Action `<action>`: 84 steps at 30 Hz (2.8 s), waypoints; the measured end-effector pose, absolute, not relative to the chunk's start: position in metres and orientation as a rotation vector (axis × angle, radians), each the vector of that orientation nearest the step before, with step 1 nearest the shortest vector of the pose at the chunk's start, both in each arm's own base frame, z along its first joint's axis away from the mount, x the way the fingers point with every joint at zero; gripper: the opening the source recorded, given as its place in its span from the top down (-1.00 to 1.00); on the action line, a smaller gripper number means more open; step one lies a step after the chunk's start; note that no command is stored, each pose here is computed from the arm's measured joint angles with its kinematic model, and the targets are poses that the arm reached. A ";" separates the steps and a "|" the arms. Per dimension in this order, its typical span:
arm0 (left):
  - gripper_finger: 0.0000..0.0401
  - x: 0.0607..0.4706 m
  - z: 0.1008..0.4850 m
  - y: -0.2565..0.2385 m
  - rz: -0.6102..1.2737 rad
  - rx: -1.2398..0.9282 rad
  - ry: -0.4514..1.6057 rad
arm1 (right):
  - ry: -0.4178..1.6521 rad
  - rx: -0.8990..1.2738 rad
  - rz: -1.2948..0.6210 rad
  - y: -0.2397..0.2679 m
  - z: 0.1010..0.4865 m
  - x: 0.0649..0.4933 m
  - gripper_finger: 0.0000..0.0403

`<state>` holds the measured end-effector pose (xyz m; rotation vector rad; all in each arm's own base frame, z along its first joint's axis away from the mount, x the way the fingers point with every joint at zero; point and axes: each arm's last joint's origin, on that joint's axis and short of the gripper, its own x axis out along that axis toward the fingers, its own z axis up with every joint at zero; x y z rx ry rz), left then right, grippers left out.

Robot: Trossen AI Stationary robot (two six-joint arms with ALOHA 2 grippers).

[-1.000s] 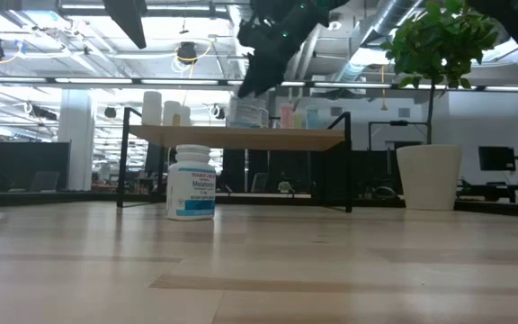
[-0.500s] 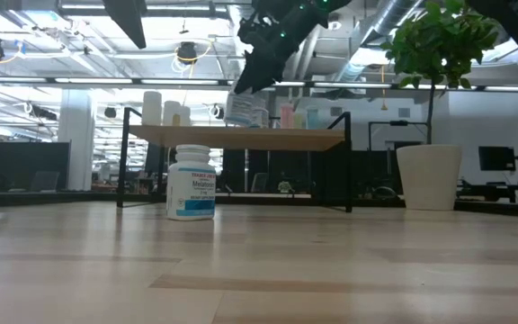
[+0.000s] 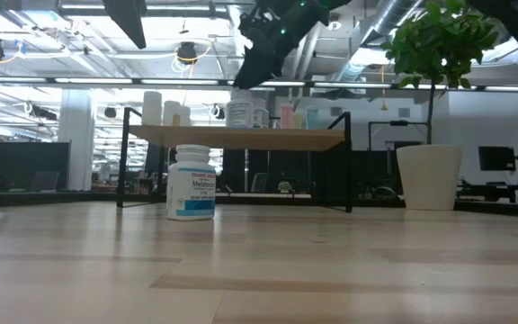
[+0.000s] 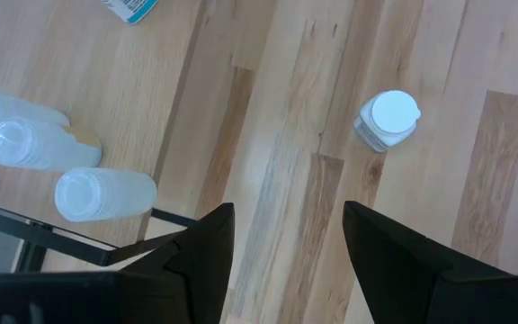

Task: Pick and place medicine bottles onto shelf by color
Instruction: Put the white pill bottle on the shelf

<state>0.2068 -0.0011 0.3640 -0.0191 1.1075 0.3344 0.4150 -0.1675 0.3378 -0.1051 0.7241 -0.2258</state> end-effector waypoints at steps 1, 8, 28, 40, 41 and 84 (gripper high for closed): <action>0.02 0.207 0.364 -0.001 0.335 -0.019 1.107 | 0.709 -0.114 -0.226 -0.168 0.341 0.415 -0.27; 0.02 0.207 0.364 -0.001 0.334 -0.019 1.108 | 0.760 -0.046 -0.221 -0.151 0.382 0.400 -0.27; 0.02 0.221 0.371 -0.002 0.335 -0.091 0.946 | 1.168 0.192 -0.266 -0.049 0.424 0.243 -0.27; -0.09 0.275 0.322 -0.006 0.305 -0.076 1.148 | 0.810 0.399 -0.331 0.019 0.368 0.150 -0.27; -0.12 0.280 0.316 -0.006 0.303 -0.078 1.173 | 0.778 0.400 -0.326 0.022 0.363 0.147 -0.27; -0.36 0.317 0.270 -0.025 0.508 -0.329 1.215 | -0.006 0.232 0.027 0.043 0.208 0.090 -0.27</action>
